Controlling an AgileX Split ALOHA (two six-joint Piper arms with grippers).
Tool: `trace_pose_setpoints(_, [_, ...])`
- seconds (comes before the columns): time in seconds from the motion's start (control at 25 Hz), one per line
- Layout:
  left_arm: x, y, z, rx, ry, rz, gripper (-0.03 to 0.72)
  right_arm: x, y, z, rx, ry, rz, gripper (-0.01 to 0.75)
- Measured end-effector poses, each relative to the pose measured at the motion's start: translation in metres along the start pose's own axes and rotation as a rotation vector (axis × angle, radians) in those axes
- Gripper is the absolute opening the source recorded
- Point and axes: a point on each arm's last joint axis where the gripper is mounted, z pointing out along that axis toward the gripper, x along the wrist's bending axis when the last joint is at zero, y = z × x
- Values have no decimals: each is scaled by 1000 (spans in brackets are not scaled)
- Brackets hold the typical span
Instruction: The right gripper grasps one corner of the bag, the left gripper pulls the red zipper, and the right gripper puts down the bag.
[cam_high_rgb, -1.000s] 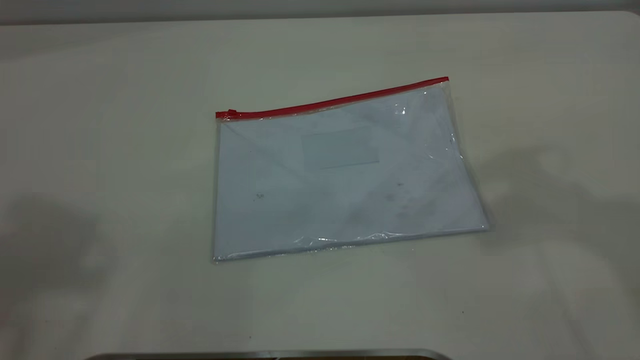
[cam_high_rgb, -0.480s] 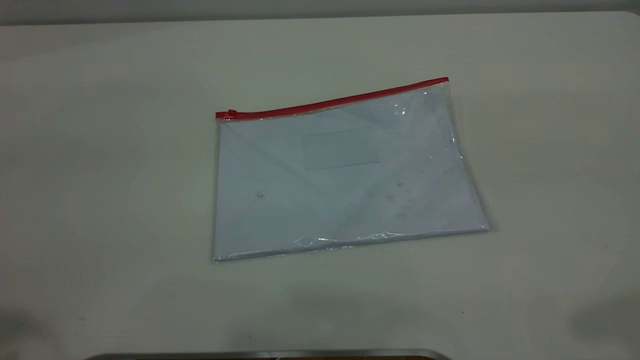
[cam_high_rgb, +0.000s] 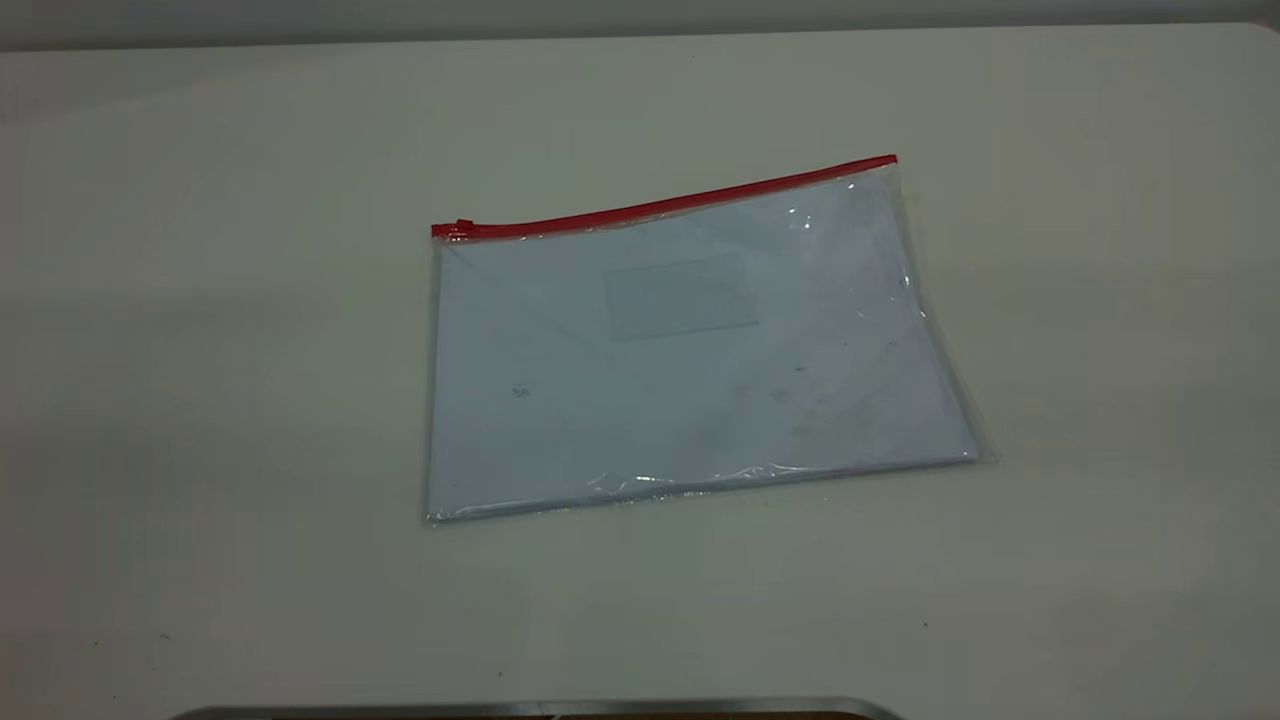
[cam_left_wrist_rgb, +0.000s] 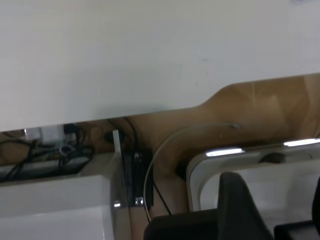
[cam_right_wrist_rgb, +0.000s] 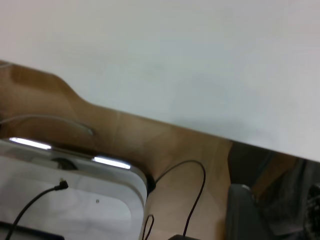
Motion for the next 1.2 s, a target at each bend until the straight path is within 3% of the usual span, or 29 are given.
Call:
trace_pose_setpoints(0.68, [-1, -39, -25, -334, -6, 13, 424, 0, -5, -7, -60, -9, 3, 324])
trace_pose_setpoints(0.88, [-1, -46, -28, -384, -4, 16, 424, -3, -18, -23, -193, -71, 84, 305])
trace_pose_setpoints(1.2, [-1, -48, -28, -401, 55, -80, 424, 9, -62, -53, -540, -137, 71, 261])
